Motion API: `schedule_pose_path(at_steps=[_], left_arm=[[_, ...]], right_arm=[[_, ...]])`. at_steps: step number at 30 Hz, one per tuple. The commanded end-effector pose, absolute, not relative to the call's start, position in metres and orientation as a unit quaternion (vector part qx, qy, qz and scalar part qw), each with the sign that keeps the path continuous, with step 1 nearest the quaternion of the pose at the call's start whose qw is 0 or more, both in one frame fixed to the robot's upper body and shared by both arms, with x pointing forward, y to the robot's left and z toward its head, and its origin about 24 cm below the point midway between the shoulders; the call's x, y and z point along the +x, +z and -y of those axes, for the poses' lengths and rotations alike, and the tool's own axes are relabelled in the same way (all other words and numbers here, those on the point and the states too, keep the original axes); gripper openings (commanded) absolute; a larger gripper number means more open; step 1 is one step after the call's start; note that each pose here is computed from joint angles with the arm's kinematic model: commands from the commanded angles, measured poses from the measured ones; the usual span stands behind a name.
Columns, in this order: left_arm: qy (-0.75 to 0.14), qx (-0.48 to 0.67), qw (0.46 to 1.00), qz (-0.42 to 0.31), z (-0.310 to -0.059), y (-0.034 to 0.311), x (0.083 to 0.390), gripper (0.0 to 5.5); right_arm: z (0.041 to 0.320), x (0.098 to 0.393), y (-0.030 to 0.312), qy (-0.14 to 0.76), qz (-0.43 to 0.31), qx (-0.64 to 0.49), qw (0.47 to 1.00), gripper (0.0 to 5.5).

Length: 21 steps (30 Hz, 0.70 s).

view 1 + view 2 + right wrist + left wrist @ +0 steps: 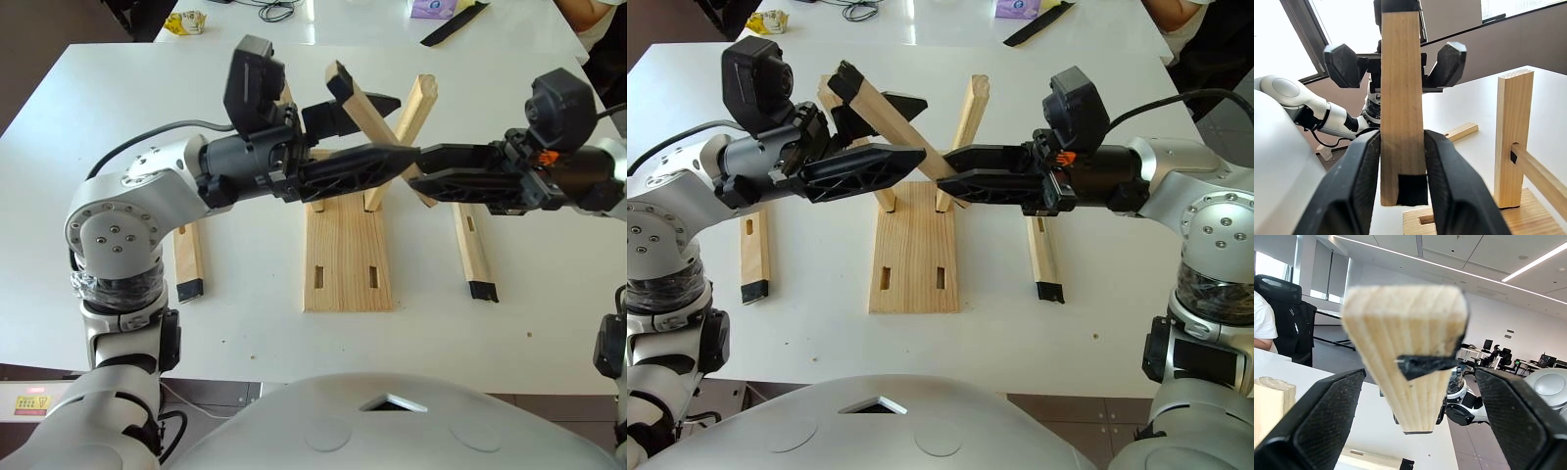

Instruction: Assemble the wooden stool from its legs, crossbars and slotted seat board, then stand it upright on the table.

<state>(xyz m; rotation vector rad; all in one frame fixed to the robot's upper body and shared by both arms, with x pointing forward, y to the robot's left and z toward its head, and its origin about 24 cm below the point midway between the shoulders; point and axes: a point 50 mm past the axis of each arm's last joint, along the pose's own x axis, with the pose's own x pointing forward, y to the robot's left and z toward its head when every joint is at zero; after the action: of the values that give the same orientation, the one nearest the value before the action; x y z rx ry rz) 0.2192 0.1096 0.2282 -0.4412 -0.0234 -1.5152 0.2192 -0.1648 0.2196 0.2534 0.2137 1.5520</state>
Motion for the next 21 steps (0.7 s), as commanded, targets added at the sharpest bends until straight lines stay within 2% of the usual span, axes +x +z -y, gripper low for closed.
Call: schedule_pose_path(at_steps=[1,5,16,19,21], left_arm=[[-0.686,-0.186,0.704,0.009,-0.108,0.225,0.216,4.11],[-0.686,-0.184,0.703,0.01,-0.108,0.224,0.215,3.69],[-0.684,-0.182,0.706,0.016,-0.106,0.225,0.216,1.65],[-0.683,-0.18,0.707,0.016,-0.107,0.226,0.217,1.3],[-0.681,-0.177,0.71,0.014,-0.108,0.225,0.217,1.3]], right_arm=[[0.162,0.217,0.221,0.701,-0.093,0.109,0.698,1.32],[0.161,0.216,0.219,0.7,-0.098,0.107,0.699,1.32],[0.163,0.216,0.211,0.697,-0.114,0.094,0.702,1.32],[0.165,0.217,0.209,0.694,-0.12,0.089,0.705,1.32],[0.166,0.217,0.209,0.692,-0.121,0.087,0.706,1.32]])
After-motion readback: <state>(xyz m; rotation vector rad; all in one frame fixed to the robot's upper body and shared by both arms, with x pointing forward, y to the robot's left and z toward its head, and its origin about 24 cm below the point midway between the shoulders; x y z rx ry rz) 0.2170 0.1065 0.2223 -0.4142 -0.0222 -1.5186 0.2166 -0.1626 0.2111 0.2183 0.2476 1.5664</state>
